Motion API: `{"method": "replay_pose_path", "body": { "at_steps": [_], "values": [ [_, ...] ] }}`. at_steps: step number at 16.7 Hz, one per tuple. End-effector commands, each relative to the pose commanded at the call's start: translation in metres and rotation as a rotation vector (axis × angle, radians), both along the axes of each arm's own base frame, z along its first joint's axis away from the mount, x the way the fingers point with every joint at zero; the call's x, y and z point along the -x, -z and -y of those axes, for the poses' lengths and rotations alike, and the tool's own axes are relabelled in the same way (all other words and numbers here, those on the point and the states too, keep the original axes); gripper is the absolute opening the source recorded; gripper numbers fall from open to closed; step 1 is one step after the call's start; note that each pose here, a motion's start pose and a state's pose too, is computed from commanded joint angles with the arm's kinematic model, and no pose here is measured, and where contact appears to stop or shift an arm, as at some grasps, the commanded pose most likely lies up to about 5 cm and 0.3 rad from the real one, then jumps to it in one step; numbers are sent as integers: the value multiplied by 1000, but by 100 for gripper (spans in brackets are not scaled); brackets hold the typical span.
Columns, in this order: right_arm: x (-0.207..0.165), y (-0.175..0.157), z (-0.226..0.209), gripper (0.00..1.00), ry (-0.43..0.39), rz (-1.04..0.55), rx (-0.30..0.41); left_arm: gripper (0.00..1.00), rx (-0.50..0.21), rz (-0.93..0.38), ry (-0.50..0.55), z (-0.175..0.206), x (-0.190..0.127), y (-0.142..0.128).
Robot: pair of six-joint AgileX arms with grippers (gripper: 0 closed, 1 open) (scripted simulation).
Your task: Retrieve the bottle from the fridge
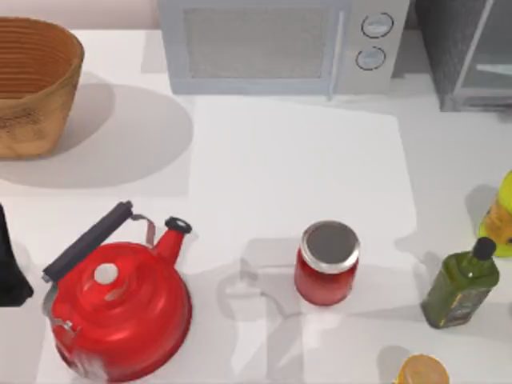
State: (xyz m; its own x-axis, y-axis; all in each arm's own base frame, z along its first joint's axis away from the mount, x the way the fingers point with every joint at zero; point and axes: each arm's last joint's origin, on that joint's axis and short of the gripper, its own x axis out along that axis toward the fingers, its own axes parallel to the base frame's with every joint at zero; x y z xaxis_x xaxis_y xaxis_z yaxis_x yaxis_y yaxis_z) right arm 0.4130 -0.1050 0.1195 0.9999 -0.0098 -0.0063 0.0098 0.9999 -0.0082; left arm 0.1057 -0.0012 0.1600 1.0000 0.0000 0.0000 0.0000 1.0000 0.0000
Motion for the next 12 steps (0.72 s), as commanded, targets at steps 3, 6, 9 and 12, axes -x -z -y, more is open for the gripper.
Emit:
{"method": "replay_pose_path", "body": {
  "at_steps": [3,6,9,12],
  "values": [
    [1,-2,2,100,3,4,1,100,0,0,0,0,0,0],
    [-8,2,1,100,0,-5,-1,100,0,0,0,0,0,0],
    [-34,0,2,100,0,4,1,100,0,0,0,0,0,0],
    [-56,0,1,100,0,4,1,100,0,0,0,0,0,0]
  ]
}}
